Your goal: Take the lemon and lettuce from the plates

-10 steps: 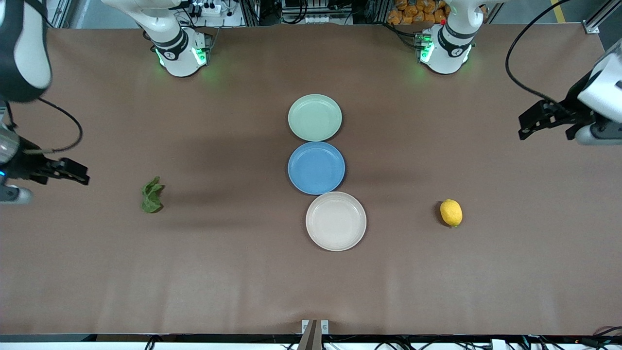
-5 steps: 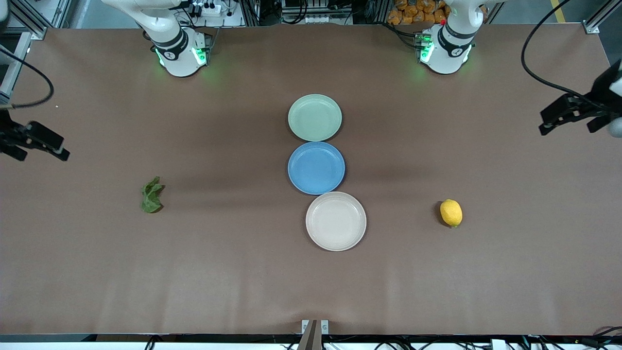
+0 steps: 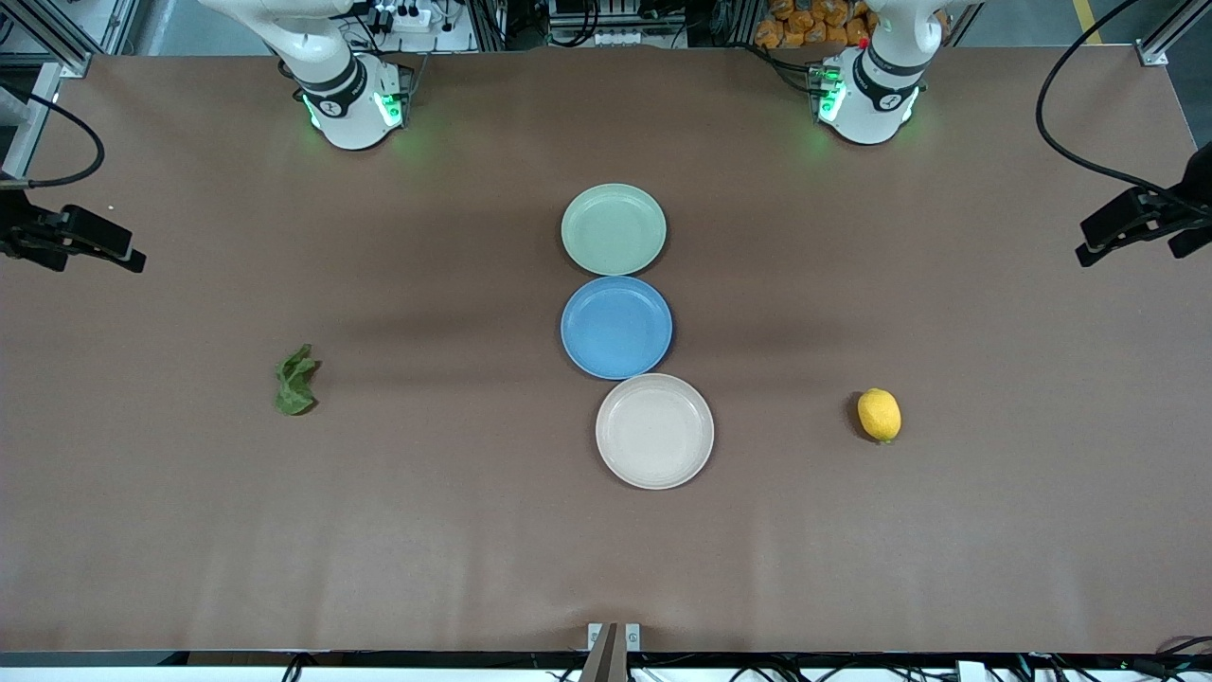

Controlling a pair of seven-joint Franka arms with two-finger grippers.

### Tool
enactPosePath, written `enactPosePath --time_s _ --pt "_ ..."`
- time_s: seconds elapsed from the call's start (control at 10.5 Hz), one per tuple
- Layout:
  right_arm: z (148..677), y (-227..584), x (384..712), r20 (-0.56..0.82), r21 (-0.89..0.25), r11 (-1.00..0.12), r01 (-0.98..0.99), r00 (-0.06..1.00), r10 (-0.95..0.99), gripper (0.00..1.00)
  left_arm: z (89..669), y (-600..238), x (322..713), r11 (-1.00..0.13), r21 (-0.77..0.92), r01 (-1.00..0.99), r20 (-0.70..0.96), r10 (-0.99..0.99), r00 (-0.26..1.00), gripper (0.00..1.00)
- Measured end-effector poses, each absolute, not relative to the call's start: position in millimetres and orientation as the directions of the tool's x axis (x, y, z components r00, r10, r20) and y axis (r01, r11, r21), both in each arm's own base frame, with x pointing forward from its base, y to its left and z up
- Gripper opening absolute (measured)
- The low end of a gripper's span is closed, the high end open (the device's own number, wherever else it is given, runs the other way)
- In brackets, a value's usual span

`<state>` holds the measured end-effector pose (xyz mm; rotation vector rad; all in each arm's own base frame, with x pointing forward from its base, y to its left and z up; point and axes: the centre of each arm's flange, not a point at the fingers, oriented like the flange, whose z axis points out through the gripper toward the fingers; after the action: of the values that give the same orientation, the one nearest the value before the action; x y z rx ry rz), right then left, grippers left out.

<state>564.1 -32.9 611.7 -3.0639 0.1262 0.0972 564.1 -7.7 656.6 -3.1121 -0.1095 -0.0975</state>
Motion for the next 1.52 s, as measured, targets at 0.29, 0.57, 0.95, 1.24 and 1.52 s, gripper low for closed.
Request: enactPosePath --time_s 0.29,0.57,0.95,1.24,1.52 --pt "596 -32 563 -0.096 -0.027 -0.997 -0.077 0.993 -0.074 1.00 656 -5 564 -0.997 -0.028 0.075 0.063 0.073 0.995 1.00" --pt "596 -21 565 -0.087 0.030 -0.999 -0.045 0.995 -0.047 1.00 656 -4 564 -0.997 -0.029 0.077 0.063 0.075 0.995 1.00" --pt "598 -19 567 -0.068 0.031 -0.999 -0.042 0.997 -0.044 1.00 656 -10 564 -0.997 -0.029 0.067 0.062 0.065 0.996 1.00" --pt "599 -22 569 -0.051 0.031 -0.998 -0.047 0.997 -0.049 1.00 656 -14 564 -0.998 -0.028 0.059 0.062 0.057 0.996 1.00" --pt "603 -24 570 -0.030 0.031 -0.998 -0.054 0.998 -0.055 1.00 662 -28 563 -0.999 0.017 0.038 0.070 0.039 0.997 1.00"
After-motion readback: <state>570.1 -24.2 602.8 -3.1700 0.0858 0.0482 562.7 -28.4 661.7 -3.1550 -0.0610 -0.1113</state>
